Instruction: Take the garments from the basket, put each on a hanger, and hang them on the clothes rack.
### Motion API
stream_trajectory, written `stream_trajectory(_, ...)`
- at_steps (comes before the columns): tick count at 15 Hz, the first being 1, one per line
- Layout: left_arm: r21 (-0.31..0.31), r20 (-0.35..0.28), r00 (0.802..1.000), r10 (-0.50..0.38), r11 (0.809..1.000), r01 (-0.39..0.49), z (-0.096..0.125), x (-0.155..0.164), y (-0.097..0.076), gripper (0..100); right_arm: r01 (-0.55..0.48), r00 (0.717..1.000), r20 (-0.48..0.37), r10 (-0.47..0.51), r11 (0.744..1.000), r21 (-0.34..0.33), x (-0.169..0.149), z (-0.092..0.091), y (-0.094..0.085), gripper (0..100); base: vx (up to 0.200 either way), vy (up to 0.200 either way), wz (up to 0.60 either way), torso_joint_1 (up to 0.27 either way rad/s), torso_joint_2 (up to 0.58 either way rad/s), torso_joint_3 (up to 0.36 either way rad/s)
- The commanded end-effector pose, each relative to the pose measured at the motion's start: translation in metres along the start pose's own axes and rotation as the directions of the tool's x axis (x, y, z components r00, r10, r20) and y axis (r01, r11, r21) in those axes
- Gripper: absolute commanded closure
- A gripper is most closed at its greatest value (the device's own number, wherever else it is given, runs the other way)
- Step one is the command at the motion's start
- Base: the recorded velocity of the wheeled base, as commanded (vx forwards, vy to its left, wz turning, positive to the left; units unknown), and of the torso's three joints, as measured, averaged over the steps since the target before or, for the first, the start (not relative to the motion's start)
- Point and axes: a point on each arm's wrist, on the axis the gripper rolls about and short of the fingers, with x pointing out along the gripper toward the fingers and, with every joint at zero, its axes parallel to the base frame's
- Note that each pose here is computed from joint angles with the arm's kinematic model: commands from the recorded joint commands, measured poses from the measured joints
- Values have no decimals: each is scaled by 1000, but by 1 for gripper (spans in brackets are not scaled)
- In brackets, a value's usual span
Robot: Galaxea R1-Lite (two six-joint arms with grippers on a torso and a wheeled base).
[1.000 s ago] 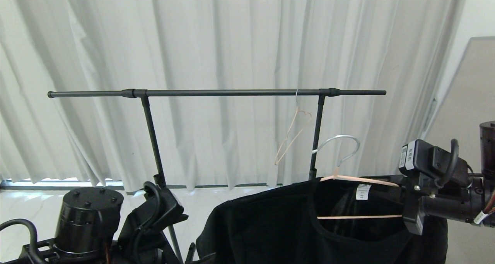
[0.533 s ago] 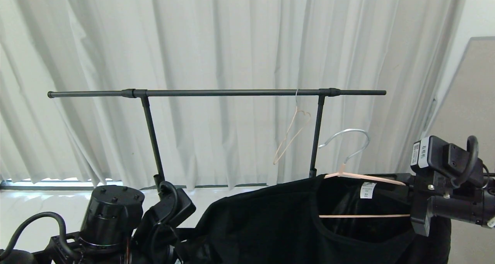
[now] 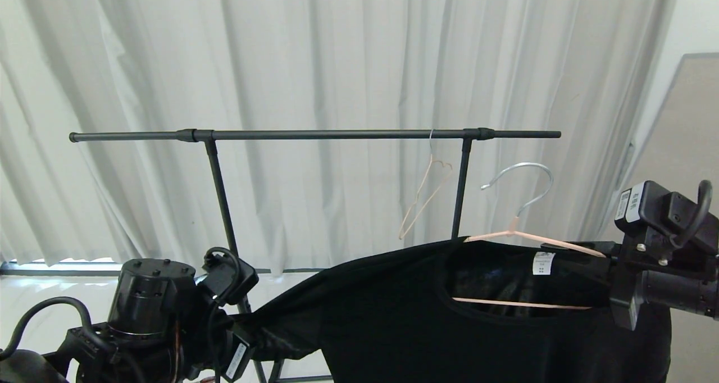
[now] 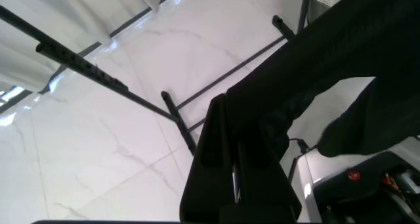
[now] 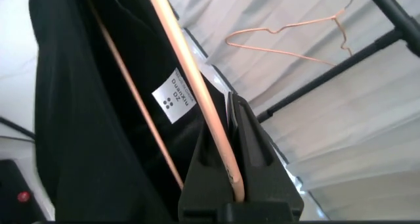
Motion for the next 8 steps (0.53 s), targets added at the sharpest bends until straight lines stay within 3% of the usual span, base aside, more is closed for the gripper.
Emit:
stream_trajectory(1,13,27,1000,-5,1000,5,5,-3,-3,100,7,1000,4,-7,1000,0,-1,1,-1,100,0,0,0,0,0,0)
stream_trajectory(2,16,35,999,-7,1000,6,7,-4,-3,0,6,1000,3,-6,1000,0,-1,0,-1,100,0,0,0,0,0,0)
stream_trajectory(3,14,44,999,-6,1000,5,9,-4,-3,0,5,1000,2,-5,1000,1,-1,0,-1,100,0,0,0,0,0,0)
stream_trajectory(5,-2,126,992,23,1000,-23,19,-6,2,0,18,1000,-10,-18,1000,7,-1,-1,-1,100,0,0,0,0,0,0)
stream_trajectory(6,-18,179,983,40,999,-37,24,-6,3,0,38,999,-23,-38,999,23,-1,-3,-3,100,0,0,0,0,0,0)
stream_trajectory(8,-62,297,948,115,993,-101,37,-13,8,0,81,995,-61,-75,992,100,-2,-9,-3,100,0,0,0,0,0,0)
